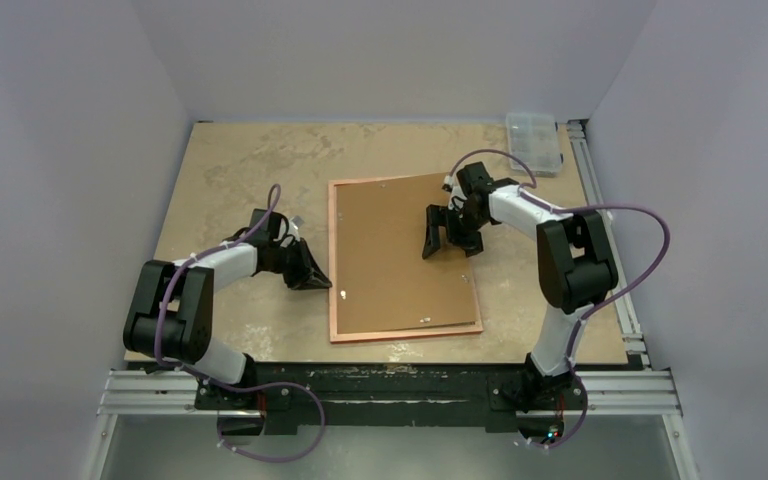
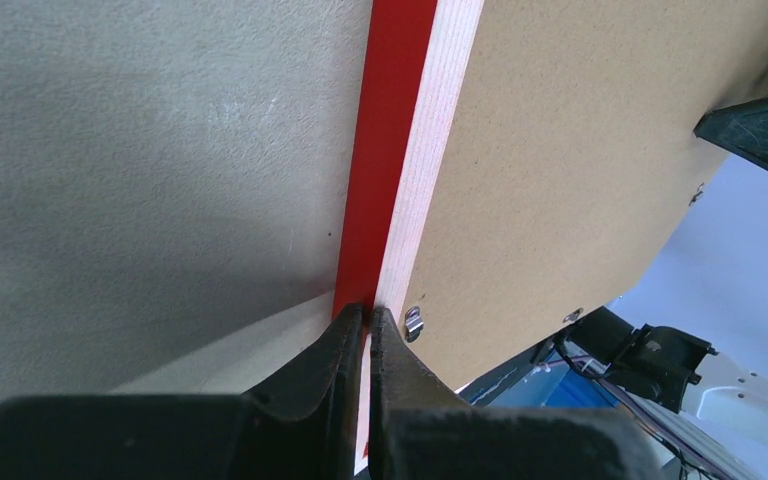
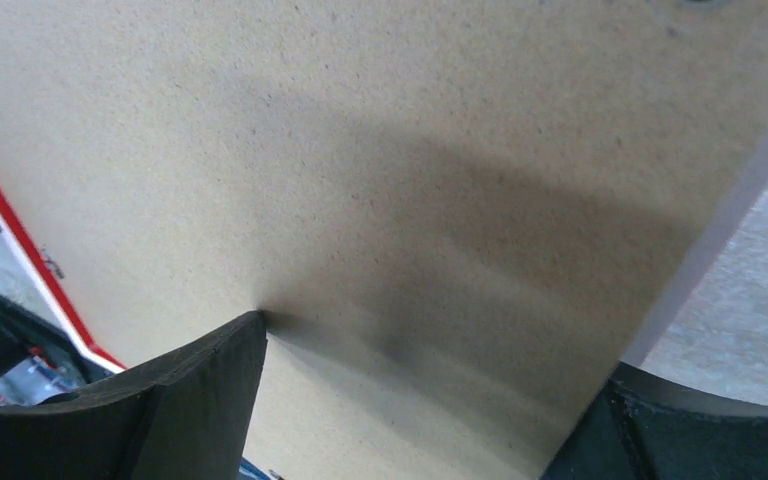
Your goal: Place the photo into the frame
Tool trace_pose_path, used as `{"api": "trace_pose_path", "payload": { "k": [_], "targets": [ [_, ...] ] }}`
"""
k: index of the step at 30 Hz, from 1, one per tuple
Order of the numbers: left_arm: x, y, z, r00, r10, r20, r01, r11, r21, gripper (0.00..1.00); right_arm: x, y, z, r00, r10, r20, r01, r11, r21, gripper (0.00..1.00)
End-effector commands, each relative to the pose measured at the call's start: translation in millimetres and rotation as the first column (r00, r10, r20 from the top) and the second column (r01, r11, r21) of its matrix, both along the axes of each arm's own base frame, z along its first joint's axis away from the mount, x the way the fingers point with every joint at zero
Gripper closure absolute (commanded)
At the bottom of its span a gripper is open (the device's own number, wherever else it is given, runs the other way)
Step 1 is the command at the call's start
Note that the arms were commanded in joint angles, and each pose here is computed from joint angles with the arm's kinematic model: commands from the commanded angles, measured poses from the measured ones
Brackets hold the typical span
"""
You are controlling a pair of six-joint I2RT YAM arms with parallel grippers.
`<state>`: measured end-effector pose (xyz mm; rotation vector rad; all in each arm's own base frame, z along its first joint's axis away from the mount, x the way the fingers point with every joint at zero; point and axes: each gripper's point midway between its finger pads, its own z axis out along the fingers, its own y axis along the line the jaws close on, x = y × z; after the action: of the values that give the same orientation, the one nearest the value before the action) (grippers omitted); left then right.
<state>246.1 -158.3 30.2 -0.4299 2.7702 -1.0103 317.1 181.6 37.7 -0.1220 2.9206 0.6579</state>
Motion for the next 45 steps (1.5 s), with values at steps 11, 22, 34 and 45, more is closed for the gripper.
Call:
{"api": "trace_pose_path", "payload": {
  "k": [11,22,34,45],
  "targets": [
    [-0.7,13.5,-26.4,1.000,0.003,-0.012,-0.001,0.993,0.121,1.00,12.2,-12.4,25.2,0.993,0.028,0.116,-0.008,0.986,-0.169,0.12],
    [0.2,13.5,-26.3,1.000,0.004,-0.011,-0.002,0.993,0.122,1.00,12.7,-13.1,37.3,0.985,0.065,0.158,-0.018,0.958,-0.285,0.11],
    [-0.7,13.5,-27.0,1.000,0.002,-0.015,-0.001,0.993,0.122,1.00,6.2,-30.1,30.6,0.984,0.096,0.149,-0.019,0.892,-0.452,0.10],
    [-0.9,13.4,-27.4,1.000,0.002,-0.017,0.000,0.993,0.121,1.00,6.8,-45.5,25.6,0.985,0.083,0.149,0.008,0.851,-0.525,0.09]
  ]
}}
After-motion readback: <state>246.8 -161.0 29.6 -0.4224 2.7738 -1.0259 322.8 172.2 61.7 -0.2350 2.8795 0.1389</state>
